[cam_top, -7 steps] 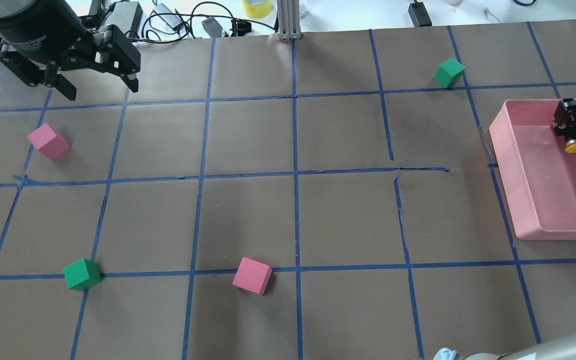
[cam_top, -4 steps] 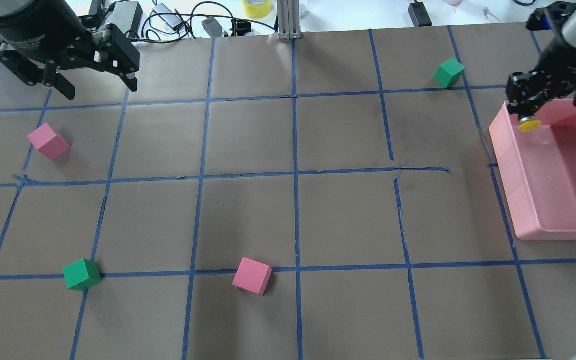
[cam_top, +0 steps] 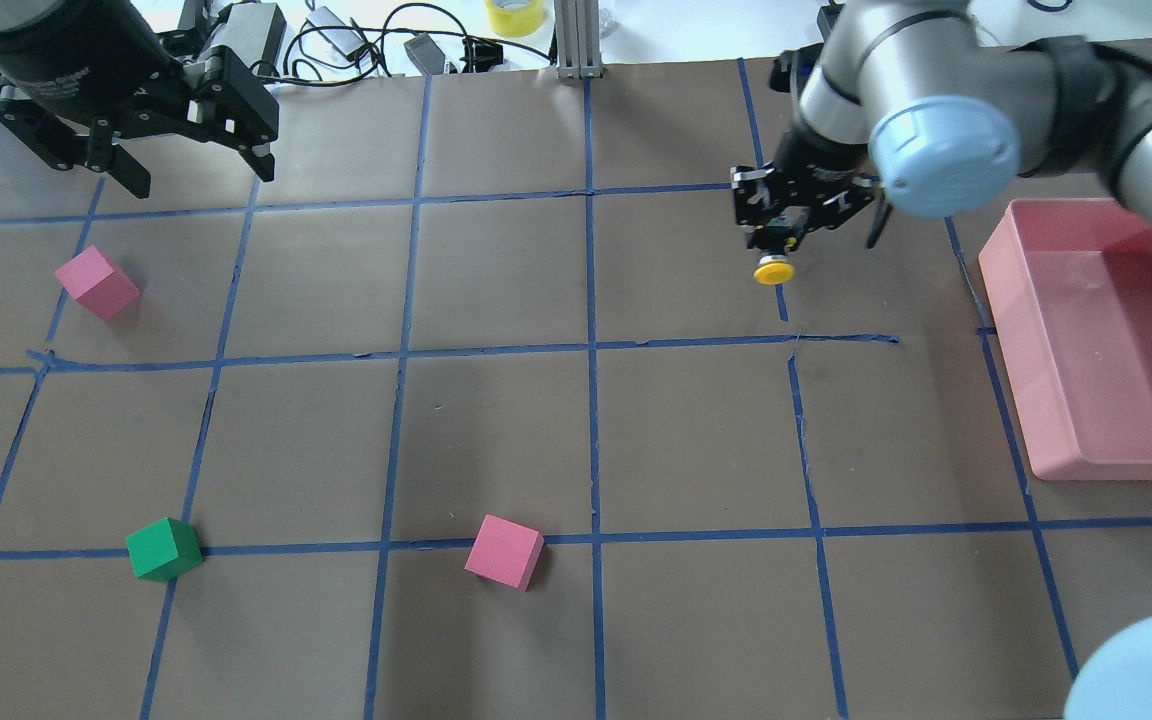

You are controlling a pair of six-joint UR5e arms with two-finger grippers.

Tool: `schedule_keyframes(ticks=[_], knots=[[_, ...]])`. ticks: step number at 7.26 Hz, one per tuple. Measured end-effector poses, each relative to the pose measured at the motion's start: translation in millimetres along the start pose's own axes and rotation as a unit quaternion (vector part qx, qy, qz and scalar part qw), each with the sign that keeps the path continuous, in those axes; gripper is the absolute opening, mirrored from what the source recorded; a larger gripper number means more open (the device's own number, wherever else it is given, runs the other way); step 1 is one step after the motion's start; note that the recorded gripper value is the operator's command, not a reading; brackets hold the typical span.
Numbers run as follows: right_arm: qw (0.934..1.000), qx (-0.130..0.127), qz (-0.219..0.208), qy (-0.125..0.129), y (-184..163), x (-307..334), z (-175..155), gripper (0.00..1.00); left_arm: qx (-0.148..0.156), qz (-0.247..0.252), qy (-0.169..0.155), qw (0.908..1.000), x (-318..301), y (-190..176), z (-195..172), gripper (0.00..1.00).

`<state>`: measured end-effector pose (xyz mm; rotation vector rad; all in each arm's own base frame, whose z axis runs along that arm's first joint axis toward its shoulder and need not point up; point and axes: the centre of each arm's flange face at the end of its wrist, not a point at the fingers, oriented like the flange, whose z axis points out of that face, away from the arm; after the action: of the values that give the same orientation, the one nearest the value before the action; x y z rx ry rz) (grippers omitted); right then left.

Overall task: Align button upright
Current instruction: 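Lift the button switch out of the box and carry it to table center, then lower the button switch onto the table and open the right gripper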

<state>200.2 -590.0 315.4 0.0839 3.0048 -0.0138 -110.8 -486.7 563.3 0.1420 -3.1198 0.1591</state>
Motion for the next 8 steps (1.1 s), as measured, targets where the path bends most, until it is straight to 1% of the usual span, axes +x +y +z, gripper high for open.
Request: schedule_keyframes(ticks=[1,2,3,5,6,8], knots=[[0.9999,0.008,0.010,-0.010,6.0,-51.0,38.8,0.00,0.000,0.000,0.000,1.0000,-0.2,-0.1,0.0,1.00],[0.9997,0.011,0.011,-0.017,12.3,-84.8,72.7,0.00,0.000,0.000,0.000,1.0000,-0.4,-0.1,0.0,1.00],[0.9997,0.010,0.009,-0.019,17.6,-101.8,92.3,0.00,0.000,0.000,0.000,1.0000,-0.3,0.0,-0.2,1.00],[0.9998,0.002,0.004,-0.018,29.1,-124.3,120.5,0.00,0.001,0.000,-0.001,1.0000,-0.7,-0.1,0.0,1.00],[0.9998,0.001,0.000,-0.018,33.7,-132.5,128.5,0.00,0.001,0.000,-0.001,1.0000,-0.9,-0.3,0.3,1.00],[0.9998,-0.002,-0.007,-0.016,38.0,-138.2,135.8,0.09,0.001,-0.001,0.000,1.0000,-0.7,-0.4,-0.1,1.00]])
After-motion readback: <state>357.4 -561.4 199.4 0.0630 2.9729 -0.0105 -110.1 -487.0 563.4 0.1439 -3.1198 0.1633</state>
